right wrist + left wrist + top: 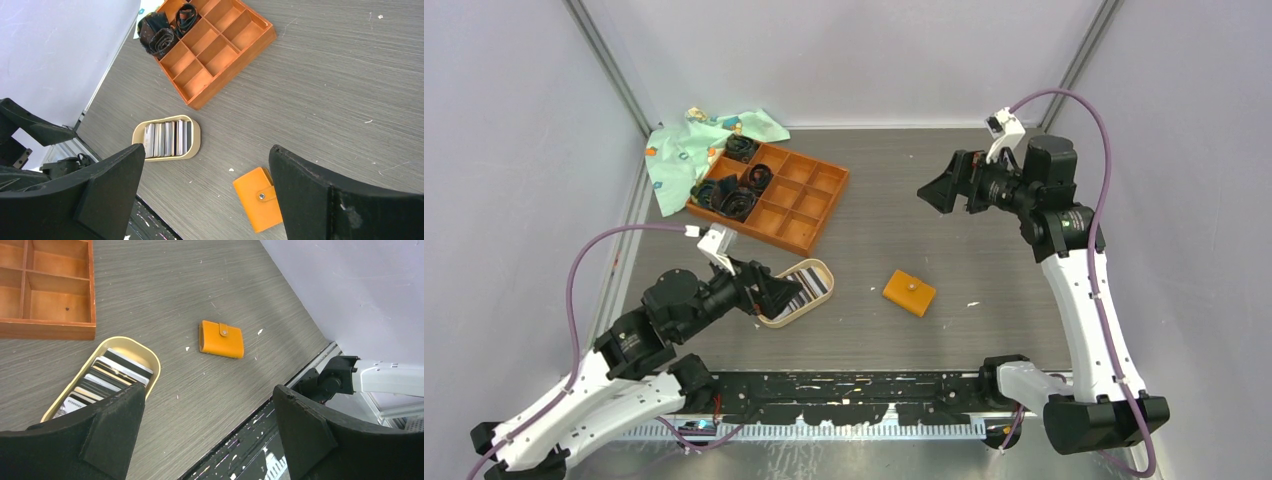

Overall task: Put the credit cards into the card holder
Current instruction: Reset both arms

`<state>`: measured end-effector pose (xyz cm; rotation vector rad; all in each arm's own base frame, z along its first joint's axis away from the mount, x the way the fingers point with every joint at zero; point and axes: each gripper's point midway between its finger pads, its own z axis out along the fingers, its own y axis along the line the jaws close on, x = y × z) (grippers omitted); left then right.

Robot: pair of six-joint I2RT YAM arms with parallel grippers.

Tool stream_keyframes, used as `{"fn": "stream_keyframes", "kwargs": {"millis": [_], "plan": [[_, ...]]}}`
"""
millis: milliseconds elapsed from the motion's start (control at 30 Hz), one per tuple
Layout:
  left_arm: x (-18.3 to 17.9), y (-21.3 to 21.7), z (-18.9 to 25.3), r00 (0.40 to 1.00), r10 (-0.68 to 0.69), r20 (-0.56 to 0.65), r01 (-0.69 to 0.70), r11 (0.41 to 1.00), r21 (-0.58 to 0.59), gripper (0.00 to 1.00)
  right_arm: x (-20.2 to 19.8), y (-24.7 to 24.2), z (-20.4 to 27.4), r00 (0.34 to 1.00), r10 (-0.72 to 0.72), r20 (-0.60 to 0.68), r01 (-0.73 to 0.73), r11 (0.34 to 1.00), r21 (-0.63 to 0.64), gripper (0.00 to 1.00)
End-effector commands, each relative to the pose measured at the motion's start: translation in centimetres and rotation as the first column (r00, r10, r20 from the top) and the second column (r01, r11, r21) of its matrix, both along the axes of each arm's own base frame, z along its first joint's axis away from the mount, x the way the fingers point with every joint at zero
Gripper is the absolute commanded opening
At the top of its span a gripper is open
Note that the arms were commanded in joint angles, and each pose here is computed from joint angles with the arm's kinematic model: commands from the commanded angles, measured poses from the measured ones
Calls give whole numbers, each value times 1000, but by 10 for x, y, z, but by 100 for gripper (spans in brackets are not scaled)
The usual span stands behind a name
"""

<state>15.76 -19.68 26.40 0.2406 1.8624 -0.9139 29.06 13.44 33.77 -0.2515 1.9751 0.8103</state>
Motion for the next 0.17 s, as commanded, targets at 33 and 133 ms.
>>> {"fn": "stream_keyframes", "kwargs": {"millis": [33,133], "plan": [[2,2,19,999,15,42,-13,999,-52,98,-1,0,32,993,-2,114,-1,1000,31,99],[2,-2,18,999,7,41,-4,998,-70,98,-3,-1,31,992,-10,122,6,999,32,99]]}}
